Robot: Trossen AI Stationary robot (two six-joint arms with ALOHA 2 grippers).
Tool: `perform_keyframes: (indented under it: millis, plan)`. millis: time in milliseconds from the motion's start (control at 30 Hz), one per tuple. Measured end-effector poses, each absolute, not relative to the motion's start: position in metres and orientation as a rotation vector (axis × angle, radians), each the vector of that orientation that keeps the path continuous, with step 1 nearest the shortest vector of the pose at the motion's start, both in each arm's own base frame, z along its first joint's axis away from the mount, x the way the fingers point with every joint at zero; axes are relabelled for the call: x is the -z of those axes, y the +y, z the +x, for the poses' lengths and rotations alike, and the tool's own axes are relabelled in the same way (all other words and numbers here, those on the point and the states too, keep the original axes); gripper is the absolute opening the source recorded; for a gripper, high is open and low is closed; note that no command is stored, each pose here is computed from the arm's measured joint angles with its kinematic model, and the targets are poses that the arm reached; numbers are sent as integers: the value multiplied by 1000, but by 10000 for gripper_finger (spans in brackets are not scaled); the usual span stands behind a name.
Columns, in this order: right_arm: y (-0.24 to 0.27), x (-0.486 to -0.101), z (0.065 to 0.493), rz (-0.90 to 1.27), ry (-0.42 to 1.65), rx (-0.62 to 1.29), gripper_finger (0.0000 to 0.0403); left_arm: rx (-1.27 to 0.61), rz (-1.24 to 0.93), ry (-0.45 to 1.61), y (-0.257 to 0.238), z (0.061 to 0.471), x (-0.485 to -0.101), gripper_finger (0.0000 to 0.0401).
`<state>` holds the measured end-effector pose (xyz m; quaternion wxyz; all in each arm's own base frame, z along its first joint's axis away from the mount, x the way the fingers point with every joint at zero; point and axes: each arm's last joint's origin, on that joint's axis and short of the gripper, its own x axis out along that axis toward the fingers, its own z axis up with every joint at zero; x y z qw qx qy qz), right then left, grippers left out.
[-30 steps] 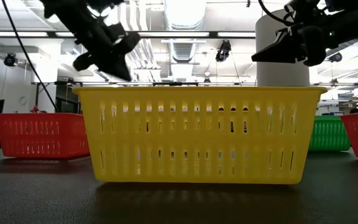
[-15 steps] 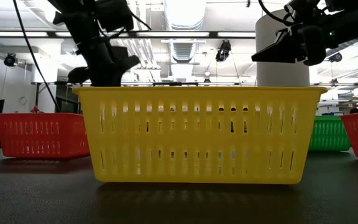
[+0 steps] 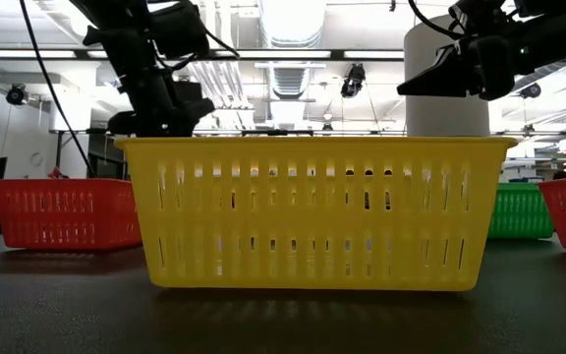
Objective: Stack baskets by color
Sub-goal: Stack the green basket on top of the right green bin
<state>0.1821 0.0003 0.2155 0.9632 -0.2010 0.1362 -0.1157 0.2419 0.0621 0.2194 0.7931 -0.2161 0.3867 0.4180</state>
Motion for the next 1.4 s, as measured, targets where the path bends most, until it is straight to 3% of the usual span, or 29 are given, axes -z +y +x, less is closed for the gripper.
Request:
perform_keyframes:
  millis: [800, 1400]
  plan:
    - [0, -215, 182, -357, 271, 241, 9, -978, -406, 855, 67, 245, -208, 132]
    - [0, -230, 186, -78, 190, 275, 9, -995, -348, 895, 70, 248, -201, 132]
